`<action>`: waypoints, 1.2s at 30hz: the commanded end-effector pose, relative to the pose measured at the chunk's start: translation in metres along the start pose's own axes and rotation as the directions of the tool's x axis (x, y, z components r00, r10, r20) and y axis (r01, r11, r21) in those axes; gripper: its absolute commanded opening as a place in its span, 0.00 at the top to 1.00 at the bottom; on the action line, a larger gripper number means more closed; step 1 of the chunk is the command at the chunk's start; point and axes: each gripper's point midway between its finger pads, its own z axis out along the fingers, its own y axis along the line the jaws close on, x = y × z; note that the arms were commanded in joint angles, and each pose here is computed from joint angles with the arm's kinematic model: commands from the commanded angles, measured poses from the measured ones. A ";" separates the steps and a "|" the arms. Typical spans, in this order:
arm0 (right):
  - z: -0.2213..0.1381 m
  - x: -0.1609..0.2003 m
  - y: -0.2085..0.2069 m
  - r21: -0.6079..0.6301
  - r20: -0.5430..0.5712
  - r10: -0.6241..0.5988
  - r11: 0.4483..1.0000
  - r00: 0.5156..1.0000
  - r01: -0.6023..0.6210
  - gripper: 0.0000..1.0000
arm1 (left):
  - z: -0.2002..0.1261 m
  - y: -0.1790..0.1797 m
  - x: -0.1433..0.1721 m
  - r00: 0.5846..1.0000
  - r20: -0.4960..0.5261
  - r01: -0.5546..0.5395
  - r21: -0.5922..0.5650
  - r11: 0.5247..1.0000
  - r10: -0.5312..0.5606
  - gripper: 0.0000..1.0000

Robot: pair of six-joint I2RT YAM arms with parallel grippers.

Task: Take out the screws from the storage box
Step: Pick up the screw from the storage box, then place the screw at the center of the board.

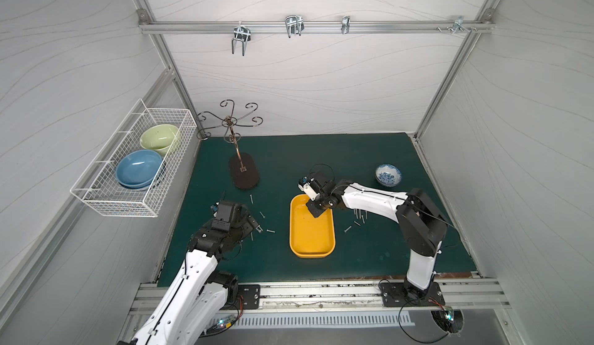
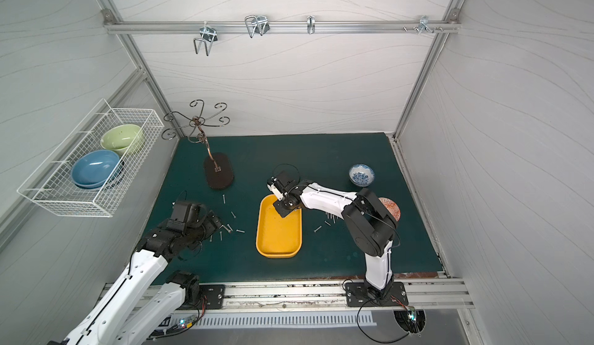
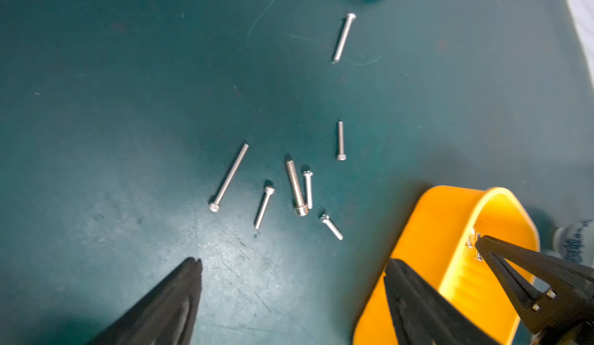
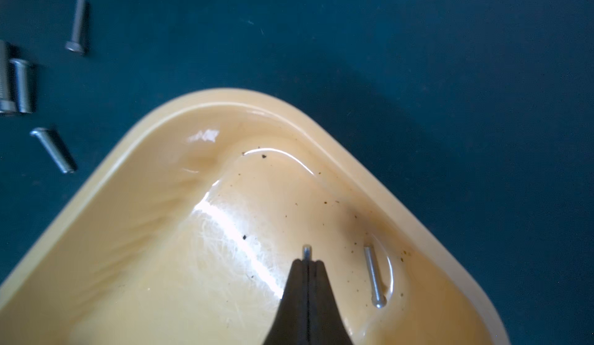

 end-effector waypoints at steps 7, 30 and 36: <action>-0.049 -0.008 -0.008 0.019 0.103 0.067 0.997 0.992 -0.069 1.00 | -0.025 -0.024 -0.010 0.999 0.008 -0.038 0.078 0.996 0.038 0.16; -0.107 0.080 -0.100 0.098 0.274 0.449 0.866 0.850 -0.490 1.00 | -0.023 -0.151 0.050 0.874 -0.033 -0.478 0.110 0.871 0.484 0.35; -0.096 0.095 -0.110 0.149 0.257 0.476 0.840 0.841 -0.521 1.00 | -0.013 -0.172 0.070 0.843 -0.057 -0.527 0.115 0.842 0.536 0.35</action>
